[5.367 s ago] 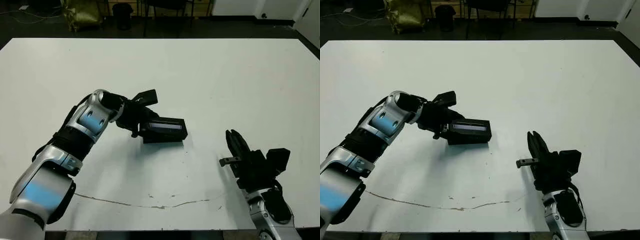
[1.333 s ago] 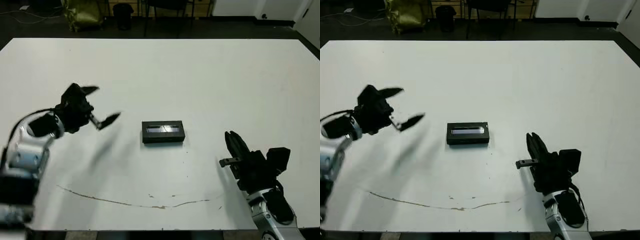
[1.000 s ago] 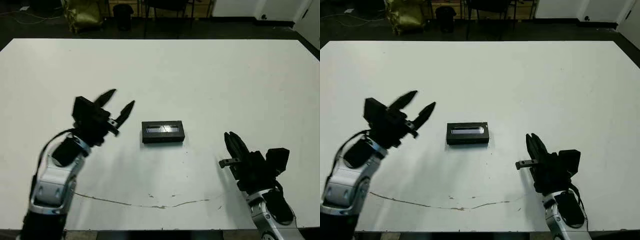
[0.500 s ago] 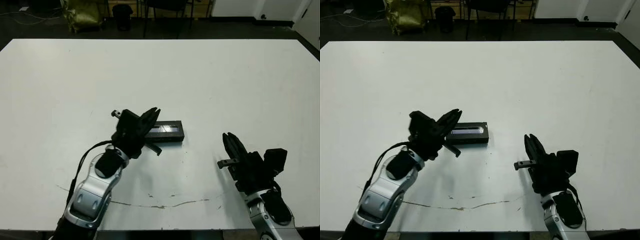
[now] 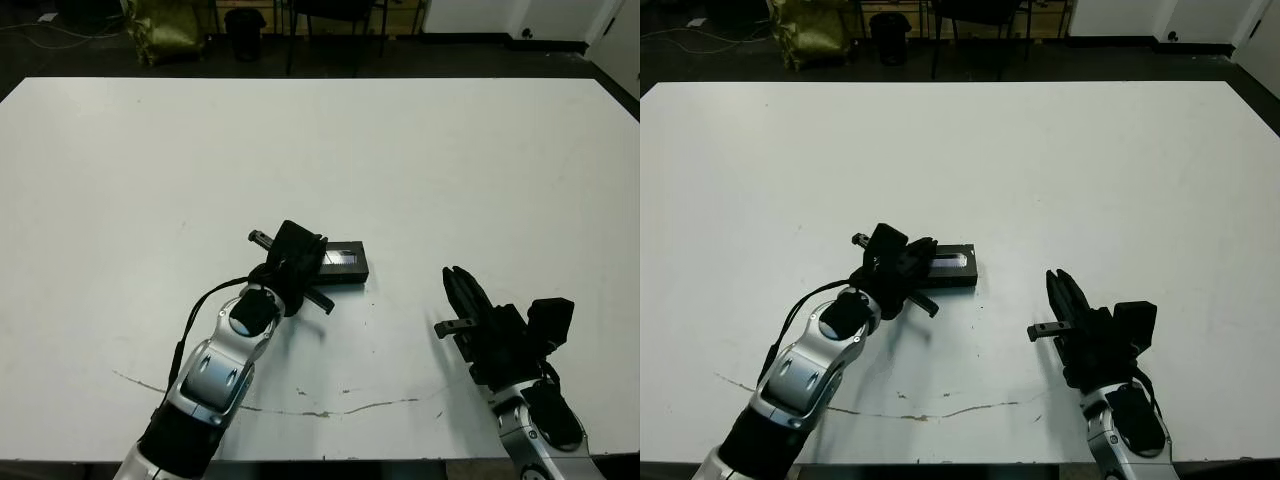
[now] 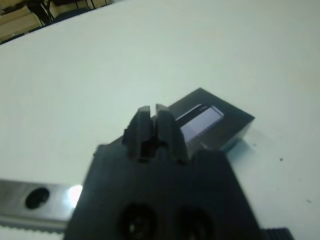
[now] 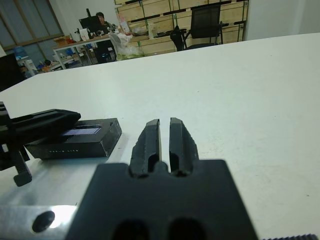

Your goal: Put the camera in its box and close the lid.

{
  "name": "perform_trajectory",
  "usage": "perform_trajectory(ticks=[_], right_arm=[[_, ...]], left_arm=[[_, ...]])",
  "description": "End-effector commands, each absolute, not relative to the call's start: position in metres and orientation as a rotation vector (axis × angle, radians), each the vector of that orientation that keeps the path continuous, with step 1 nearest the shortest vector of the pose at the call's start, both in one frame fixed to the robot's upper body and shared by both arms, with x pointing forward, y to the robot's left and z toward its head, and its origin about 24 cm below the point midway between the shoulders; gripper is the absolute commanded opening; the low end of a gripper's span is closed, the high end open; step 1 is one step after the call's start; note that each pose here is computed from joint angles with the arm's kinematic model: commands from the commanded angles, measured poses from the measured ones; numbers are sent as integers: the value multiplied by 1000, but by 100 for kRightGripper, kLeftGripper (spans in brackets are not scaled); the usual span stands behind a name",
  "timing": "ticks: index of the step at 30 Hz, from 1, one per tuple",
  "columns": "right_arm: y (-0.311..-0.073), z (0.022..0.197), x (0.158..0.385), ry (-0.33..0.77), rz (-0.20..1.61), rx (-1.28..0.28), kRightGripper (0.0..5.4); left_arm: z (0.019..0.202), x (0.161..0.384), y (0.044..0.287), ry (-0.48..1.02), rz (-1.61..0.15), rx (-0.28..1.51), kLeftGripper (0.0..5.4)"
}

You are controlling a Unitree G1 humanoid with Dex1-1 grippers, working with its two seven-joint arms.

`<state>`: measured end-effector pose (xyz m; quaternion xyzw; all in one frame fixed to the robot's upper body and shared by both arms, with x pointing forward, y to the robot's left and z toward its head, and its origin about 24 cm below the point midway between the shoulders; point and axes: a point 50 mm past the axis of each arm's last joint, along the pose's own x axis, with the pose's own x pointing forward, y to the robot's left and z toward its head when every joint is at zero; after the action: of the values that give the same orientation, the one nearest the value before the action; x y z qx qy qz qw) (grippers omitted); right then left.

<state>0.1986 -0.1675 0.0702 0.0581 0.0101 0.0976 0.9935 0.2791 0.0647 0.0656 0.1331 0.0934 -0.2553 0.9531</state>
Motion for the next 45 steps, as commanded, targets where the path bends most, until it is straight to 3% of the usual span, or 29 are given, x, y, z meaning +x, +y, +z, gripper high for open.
perform_trajectory(ticks=[1,10,17,21,25,32,36,39,45], right_arm=[[-170,65,198,35,185,109,0],[-170,65,198,32,194,107,0],[-170,65,199,29,207,124,0],[-170,66,199,31,200,95,0],[-169,67,199,26,199,116,0],[-170,68,202,7,194,111,0],[-170,72,205,-9,179,74,0],[-170,73,207,-22,161,42,0],[-170,69,217,-67,198,79,0]], left_arm=[[45,276,71,301,-517,300,2],[29,262,77,410,-549,296,2],[36,254,86,367,-543,255,2],[52,250,92,264,-529,218,2],[81,247,103,117,-452,163,2],[128,247,139,-108,-304,148,2],[143,242,162,-199,-231,139,2],[142,237,177,-231,-166,115,2],[120,226,194,-196,-49,113,2]])
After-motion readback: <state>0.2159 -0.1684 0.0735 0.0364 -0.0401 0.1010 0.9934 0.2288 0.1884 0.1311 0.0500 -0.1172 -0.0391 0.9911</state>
